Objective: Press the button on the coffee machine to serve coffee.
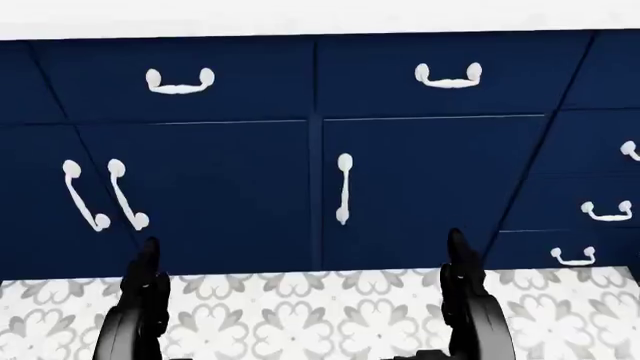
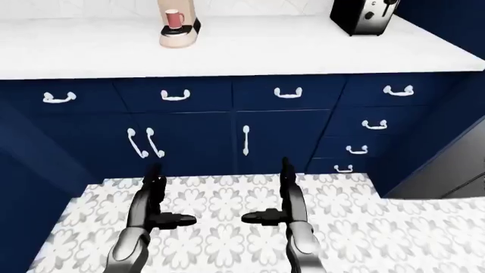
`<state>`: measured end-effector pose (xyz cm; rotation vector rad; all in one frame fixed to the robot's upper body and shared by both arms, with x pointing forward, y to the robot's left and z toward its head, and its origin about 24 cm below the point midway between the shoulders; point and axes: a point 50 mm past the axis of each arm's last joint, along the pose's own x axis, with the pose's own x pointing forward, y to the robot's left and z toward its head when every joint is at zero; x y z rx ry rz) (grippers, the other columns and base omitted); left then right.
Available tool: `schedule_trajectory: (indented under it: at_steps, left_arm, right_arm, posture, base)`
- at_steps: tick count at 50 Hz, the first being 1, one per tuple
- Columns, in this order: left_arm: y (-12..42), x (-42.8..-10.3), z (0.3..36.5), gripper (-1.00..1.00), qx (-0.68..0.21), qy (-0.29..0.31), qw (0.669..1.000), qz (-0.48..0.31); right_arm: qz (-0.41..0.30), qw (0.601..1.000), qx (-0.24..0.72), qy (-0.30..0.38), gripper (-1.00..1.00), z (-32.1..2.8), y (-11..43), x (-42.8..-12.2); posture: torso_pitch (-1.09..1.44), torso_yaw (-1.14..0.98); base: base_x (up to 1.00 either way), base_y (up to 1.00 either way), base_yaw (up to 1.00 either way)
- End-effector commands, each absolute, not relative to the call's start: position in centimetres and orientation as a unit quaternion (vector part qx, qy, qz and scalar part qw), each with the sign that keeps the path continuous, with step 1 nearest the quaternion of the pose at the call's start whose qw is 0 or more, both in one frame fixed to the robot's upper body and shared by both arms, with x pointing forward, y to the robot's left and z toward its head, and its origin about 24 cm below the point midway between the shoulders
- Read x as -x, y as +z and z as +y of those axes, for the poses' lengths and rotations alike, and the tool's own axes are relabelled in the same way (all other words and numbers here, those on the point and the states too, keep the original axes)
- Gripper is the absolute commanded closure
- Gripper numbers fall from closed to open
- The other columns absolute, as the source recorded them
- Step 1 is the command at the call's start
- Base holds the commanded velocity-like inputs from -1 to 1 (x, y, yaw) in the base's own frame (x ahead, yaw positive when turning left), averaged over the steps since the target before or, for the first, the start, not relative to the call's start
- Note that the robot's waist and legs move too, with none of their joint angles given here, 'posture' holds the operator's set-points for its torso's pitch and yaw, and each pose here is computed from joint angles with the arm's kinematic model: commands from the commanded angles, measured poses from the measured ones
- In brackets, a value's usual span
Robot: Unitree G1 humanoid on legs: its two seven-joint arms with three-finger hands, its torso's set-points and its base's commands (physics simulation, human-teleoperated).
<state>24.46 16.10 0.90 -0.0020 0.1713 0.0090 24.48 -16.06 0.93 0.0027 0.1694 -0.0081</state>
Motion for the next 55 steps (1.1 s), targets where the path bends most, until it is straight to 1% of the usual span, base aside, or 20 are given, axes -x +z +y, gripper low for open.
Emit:
schedule_trajectory:
  at_steps: [1, 9, 13, 19, 20, 25, 28, 34, 36, 41, 43, 44, 50, 53, 55]
  left_arm:
    - [4.2, -25.2, 16.1, -1.0, 0.0, 0.005, 1.0, -0.004]
    - [4.0, -25.5, 16.1, -1.0, 0.003, 0.007, 1.0, -0.003]
    - [4.1, -25.5, 16.2, -1.0, 0.003, 0.011, 1.0, 0.0]
    - [4.5, -25.6, 16.4, -1.0, 0.007, 0.019, 1.0, -0.001]
    - [5.3, -25.7, 16.3, -1.0, 0.008, 0.026, 1.0, -0.01]
    - [7.5, -26.9, 15.8, -1.0, 0.009, 0.025, 0.999, -0.019]
    - [10.6, -28.1, 15.5, -1.0, 0.009, 0.02, 0.999, -0.033]
    - [14.9, -29.7, 15.8, -1.0, 0.014, 0.023, 0.999, -0.045]
    - [17.4, -30.5, 15.8, -1.0, 0.013, 0.021, 0.998, -0.056]
    - [21.5, -32.3, 16.5, -1.0, 0.018, 0.03, 0.997, -0.073]
    - [22.8, -33.0, 16.8, -1.0, 0.015, 0.035, 0.996, -0.078]
    - [23.8, -33.1, 16.9, -1.0, 0.012, 0.036, 0.996, -0.083]
    - [25.9, -34.1, 17.6, -1.0, 0.005, 0.047, 0.997, -0.065]
    - [27.1, -34.1, 17.8, -1.0, 0.013, 0.045, 0.997, -0.066]
    - [28.0, -34.5, 17.9, -1.0, 0.015, 0.045, 0.997, -0.065]
  right_arm:
    - [0.002, 1.0, 0.0, 0.0, -1.0, -15.9, 4.3, -25.3]
    - [0.003, 1.0, 0.004, 0.006, -1.0, -15.8, 4.0, -25.5]
    - [-0.008, 1.0, 0.004, 0.003, -1.0, -16.0, 5.4, -25.6]
    - [-0.002, 1.0, 0.008, 0.008, -1.0, -16.0, 5.6, -25.5]
    - [-0.008, 1.0, 0.003, 0.007, -1.0, -16.1, 6.3, -25.4]
    - [-0.015, 1.0, 0.024, 0.003, -1.0, -17.0, 9.7, -26.1]
    - [-0.015, 0.999, 0.032, 0.005, -1.0, -17.1, 11.5, -26.5]
    - [-0.01, 0.999, 0.045, 0.002, -1.0, -17.3, 15.0, -27.6]
    - [-0.012, 0.998, 0.058, 0.0, -1.0, -17.3, 16.8, -28.2]
    - [-0.024, 0.998, 0.055, 0.022, -1.0, -17.4, 21.2, -28.8]
    - [-0.017, 0.998, 0.061, 0.025, -1.0, -17.4, 22.2, -29.2]
    - [-0.014, 0.997, 0.063, 0.038, -1.0, -17.2, 23.2, -29.2]
    - [-0.018, 0.997, 0.063, 0.048, -1.0, -17.7, 27.1, -28.9]
    - [-0.027, 0.996, 0.067, 0.045, -1.0, -18.0, 28.6, -29.4]
    - [-0.042, 0.997, 0.052, 0.036, -1.0, -18.4, 29.2, -29.7]
  posture:
    - [0.0, 0.0]
    - [0.0, 0.0]
    - [0.0, 0.0]
    - [0.0, 0.0]
    - [0.0, 0.0]
    - [0.0, 0.0]
    - [0.0, 0.0]
    - [0.0, 0.0]
    - [0.0, 0.0]
    - [0.0, 0.0]
    - [0.0, 0.0]
    - [0.0, 0.0]
    - [0.0, 0.0]
    - [0.0, 0.0]
    - [0.0, 0.0]
  base:
    - [0.0, 0.0, 0.0]
    - [0.0, 0.0, 0.0]
    - [0.0, 0.0, 0.0]
    - [0.0, 0.0, 0.0]
    - [0.0, 0.0, 0.0]
    - [0.0, 0.0, 0.0]
    - [0.0, 0.0, 0.0]
    - [0.0, 0.0, 0.0]
    - [0.0, 0.0, 0.0]
    - [0.0, 0.0, 0.0]
    - [0.0, 0.0, 0.0]
    - [0.0, 0.0, 0.0]
    - [0.0, 0.0, 0.0]
    - [0.0, 0.0, 0.0]
    - [0.0, 0.0, 0.0]
